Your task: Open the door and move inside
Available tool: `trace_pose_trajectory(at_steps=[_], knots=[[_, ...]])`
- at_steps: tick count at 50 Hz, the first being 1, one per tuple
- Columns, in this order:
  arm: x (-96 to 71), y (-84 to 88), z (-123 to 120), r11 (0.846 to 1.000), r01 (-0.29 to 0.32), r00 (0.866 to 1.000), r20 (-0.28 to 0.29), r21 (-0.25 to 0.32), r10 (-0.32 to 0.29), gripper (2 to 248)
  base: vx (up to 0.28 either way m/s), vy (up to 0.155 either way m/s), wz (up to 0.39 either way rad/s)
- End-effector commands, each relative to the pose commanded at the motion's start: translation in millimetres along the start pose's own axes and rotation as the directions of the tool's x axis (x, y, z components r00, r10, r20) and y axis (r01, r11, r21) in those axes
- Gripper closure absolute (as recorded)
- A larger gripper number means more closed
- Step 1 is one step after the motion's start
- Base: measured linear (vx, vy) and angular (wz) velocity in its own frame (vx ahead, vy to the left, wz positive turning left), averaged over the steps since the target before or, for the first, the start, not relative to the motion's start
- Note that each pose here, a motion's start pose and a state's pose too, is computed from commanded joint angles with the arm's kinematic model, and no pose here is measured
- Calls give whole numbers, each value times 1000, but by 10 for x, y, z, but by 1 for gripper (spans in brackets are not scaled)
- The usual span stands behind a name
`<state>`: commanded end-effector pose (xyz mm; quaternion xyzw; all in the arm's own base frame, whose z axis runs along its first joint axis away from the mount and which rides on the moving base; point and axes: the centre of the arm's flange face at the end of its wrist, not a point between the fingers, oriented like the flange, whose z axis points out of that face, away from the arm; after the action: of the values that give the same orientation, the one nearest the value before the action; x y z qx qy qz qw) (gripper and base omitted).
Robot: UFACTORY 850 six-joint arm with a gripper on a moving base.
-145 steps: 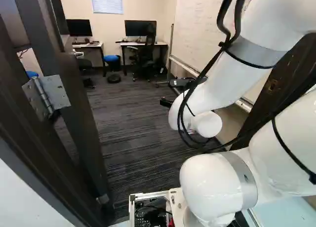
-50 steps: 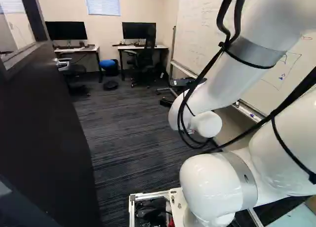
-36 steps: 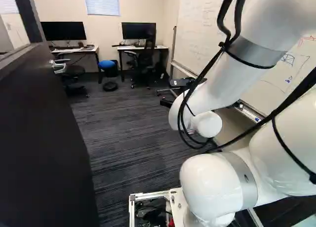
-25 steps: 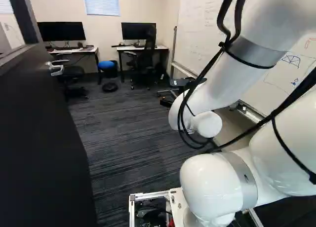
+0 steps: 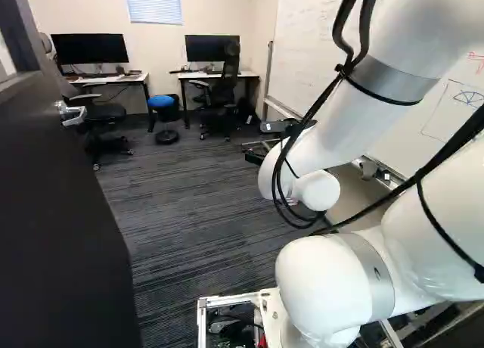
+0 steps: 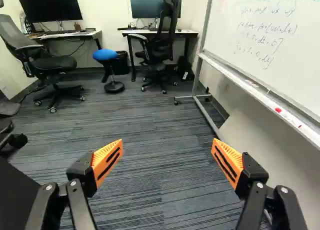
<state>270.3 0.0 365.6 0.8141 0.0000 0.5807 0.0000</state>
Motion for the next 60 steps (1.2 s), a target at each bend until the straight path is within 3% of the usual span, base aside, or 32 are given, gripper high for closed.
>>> trace_pose_trajectory(at_steps=[60], knots=[[0,0,0,1000,0,1000,0,0,0,3,200,7,-7]])
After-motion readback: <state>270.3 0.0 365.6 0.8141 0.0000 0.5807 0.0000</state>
